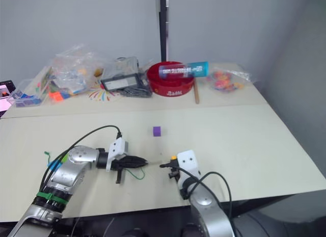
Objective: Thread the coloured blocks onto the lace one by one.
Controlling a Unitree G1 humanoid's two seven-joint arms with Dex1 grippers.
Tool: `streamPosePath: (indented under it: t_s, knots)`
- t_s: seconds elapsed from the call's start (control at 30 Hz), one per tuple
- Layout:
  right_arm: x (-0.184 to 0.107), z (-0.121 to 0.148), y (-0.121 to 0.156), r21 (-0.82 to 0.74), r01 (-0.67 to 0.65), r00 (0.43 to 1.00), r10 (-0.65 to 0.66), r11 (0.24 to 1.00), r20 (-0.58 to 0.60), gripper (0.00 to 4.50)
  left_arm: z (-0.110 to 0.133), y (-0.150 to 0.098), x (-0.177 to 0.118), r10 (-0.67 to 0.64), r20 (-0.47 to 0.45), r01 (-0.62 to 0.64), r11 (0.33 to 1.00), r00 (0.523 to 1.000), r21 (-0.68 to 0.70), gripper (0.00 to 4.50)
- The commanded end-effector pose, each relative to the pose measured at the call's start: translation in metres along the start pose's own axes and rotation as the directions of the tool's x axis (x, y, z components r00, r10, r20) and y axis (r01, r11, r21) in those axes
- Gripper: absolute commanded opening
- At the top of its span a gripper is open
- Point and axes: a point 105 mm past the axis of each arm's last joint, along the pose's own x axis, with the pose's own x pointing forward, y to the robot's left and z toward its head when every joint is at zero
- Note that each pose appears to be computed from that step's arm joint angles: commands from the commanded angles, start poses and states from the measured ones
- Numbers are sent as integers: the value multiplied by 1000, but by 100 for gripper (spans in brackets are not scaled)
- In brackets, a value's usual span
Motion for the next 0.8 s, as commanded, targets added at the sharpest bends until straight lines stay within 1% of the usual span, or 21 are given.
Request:
streamPosePath:
  t_s: [0.03, 0.07, 0.13, 0.2, 0.23, 0.27, 0.3, 0.33, 0.37, 0.47, 0.5, 0.57, 0.63, 0.67, 0.7, 0.77, 0.8]
  knots:
    - [2, -20, 4, 25, -22, 997, 23, 999, -77, 119, 9, 4, -2, -2, 12, 1, 999, 1000, 40, 0]
    - [2, -19, 3, 24, -19, 997, 21, 1000, -72, 119, 9, 4, -2, -2, 12, 1, 999, 1000, 40, 0]
    - [0, -12, 2, 18, -29, 999, 29, 999, -39, 225, 9, 5, -2, 0, 12, -1, 999, 1000, 39, 0]
    - [-2, -3, -1, 16, -33, 999, 33, 999, 0, 293, 9, 5, -2, 3, 13, -3, 999, 1000, 38, 0]
    - [-5, 6, -3, 4, -45, 998, 44, 999, 33, 320, 9, 5, -2, 4, 12, -4, 999, 1000, 37, 0]
    - [-8, 15, -5, -16, -64, 996, 64, 998, 66, 360, 9, 5, -3, 5, 12, -6, 999, 1000, 37, 0]
    - [-12, 25, -5, -50, -93, 990, 98, 994, 99, 389, 9, 4, -3, 6, 12, -7, 999, 1000, 36, 0]
    - [-16, 34, -6, -88, -126, 982, 137, 988, 128, 428, 8, 4, -4, 8, 11, -9, 999, 1000, 36, 0]
    - [-19, 41, -6, -131, -167, 973, 185, 977, 141, 448, 8, 4, -4, 11, 11, -11, 999, 1000, 35, 0]
    - [-26, 54, -6, -251, -296, 933, 335, 922, 131, 448, 8, 3, -6, 16, 11, -16, 999, 1000, 33, 0]
    - [-30, 59, -3, -289, -380, 897, 426, 879, 115, 448, 7, 2, -6, 18, 11, -18, 999, 1000, 32, 0]
    - [-38, 61, -2, -349, -539, 810, 585, 766, 33, 448, 7, 1, -7, 22, 9, -22, 999, 1000, 30, 0]
    - [-42, 56, -8, -389, -669, 714, 693, 633, -100, 448, 6, 0, -8, 24, 6, -24, 999, 1000, 28, 0]
    - [-42, 56, -12, -400, -703, 682, 717, 588, -144, 448, 5, 0, -9, 24, 6, -24, 999, 1000, 28, 0]
    - [-43, 55, -15, -404, -723, 661, 731, 560, -168, 448, 5, 0, -9, 25, 5, -25, 999, 1000, 28, 0]
    - [-35, 55, -27, -442, -792, 572, 766, 422, -293, 448, 6, -2, -10, 25, 4, -25, 999, 1000, 28, 0]
    - [-30, 56, -33, -456, -808, 544, 769, 372, -337, 448, 6, -2, -11, 26, 3, -26, 999, 1000, 28, 0]
